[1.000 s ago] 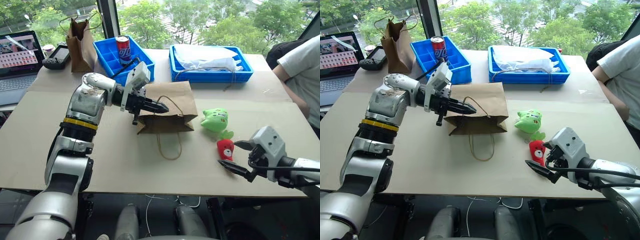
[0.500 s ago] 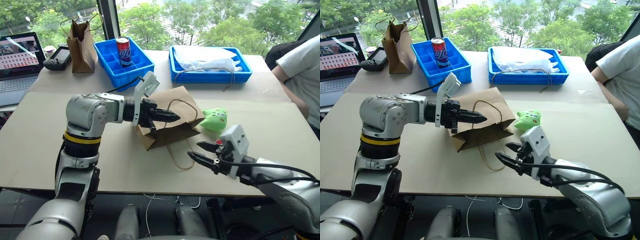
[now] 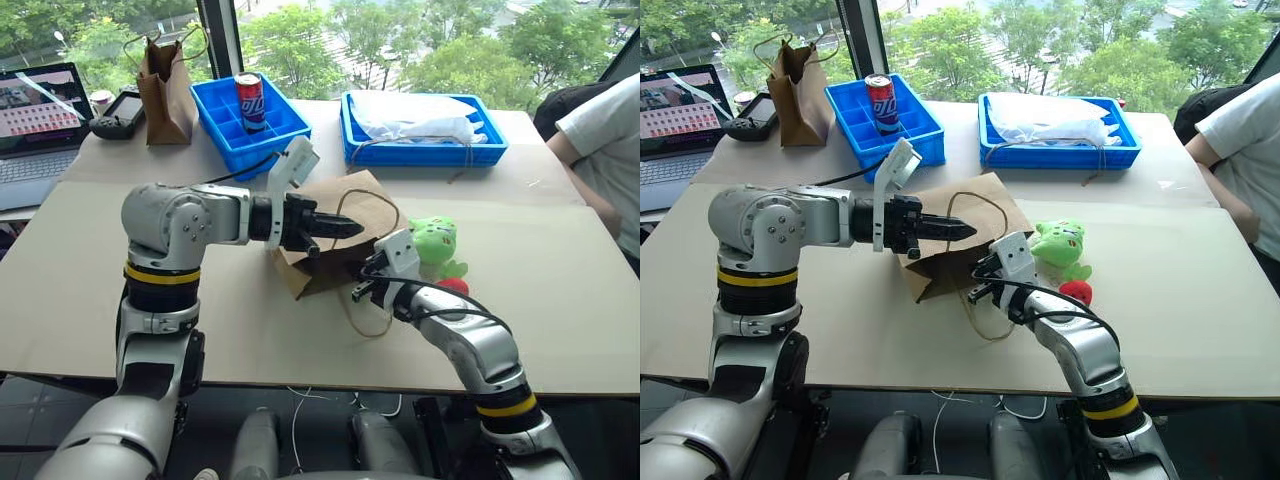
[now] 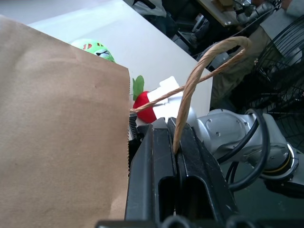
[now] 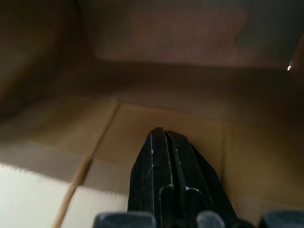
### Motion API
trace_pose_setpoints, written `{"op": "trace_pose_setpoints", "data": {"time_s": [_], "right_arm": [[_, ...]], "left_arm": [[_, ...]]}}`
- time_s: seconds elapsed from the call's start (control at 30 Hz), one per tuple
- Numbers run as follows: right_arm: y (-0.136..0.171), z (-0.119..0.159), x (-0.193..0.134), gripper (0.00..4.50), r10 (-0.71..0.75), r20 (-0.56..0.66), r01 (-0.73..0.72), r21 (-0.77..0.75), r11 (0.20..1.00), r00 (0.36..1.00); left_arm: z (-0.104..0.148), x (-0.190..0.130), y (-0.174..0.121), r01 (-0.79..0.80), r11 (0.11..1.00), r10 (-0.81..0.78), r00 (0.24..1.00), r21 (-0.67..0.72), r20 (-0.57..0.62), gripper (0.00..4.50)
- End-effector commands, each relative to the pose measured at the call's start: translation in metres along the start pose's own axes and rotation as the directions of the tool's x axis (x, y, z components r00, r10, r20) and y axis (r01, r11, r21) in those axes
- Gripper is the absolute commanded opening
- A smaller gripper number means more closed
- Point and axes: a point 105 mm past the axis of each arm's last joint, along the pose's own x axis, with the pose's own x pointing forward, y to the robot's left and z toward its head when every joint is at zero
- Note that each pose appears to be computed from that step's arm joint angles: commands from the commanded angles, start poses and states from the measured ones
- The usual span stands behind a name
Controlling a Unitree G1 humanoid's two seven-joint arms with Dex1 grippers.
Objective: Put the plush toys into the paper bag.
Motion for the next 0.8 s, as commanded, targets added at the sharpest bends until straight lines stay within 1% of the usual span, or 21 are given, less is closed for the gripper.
{"op": "trace_pose_setpoints", "data": {"time_s": [0.03, 0.17, 0.27, 0.33, 0.5, 0.63, 0.7, 0.8], "right_arm": [[-0.008, -0.007, 0.006, 0.04, -0.015, -0.003, 0.015, -0.053, 0.998, 1.0], [-0.012, -0.017, 0.011, 0.04, -0.012, -0.02, 0.01, -0.075, 0.997, 1.0], [-0.015, -0.022, 0.011, 0.04, -0.005, -0.046, 0.0, -0.106, 0.994, 0.999], [-0.013, -0.023, 0.012, 0.04, 0.01, -0.054, -0.016, -0.123, 0.992, 0.998], [-0.006, -0.027, 0.012, 0.04, 0.043, -0.076, -0.054, -0.15, 0.987, 0.996], [-0.006, -0.026, 0.01, 0.04, 0.045, -0.081, -0.058, -0.171, 0.984, 0.996], [-0.007, -0.025, 0.008, 0.04, 0.045, -0.08, -0.059, -0.183, 0.981, 0.996], [-0.008, -0.013, 0.002, 0.04, 0.044, -0.042, -0.051, -0.192, 0.98, 0.998]], "left_arm": [[0.022, -0.009, 0.004, -0.037, 0.998, 0.041, 0.995, -0.04, 0.088, 0.0], [0.032, -0.016, 0.01, -0.058, 0.992, 0.074, 0.987, -0.112, 0.144, 0.0], [0.037, -0.025, 0.021, -0.096, 0.983, 0.125, 0.975, -0.157, 0.184, 0.0], [0.04, -0.031, 0.032, -0.143, 0.972, 0.181, 0.961, -0.188, 0.207, 0.0], [0.043, -0.036, 0.047, -0.203, 0.949, 0.26, 0.937, -0.242, 0.233, 0.0], [0.042, -0.038, 0.062, -0.261, 0.921, 0.333, 0.913, -0.29, 0.235, 0.0], [0.039, -0.034, 0.062, -0.256, 0.916, 0.333, 0.915, -0.308, 0.229, 0.0], [0.037, -0.026, 0.058, -0.228, 0.916, 0.312, 0.922, -0.331, 0.23, 0.0]]}}
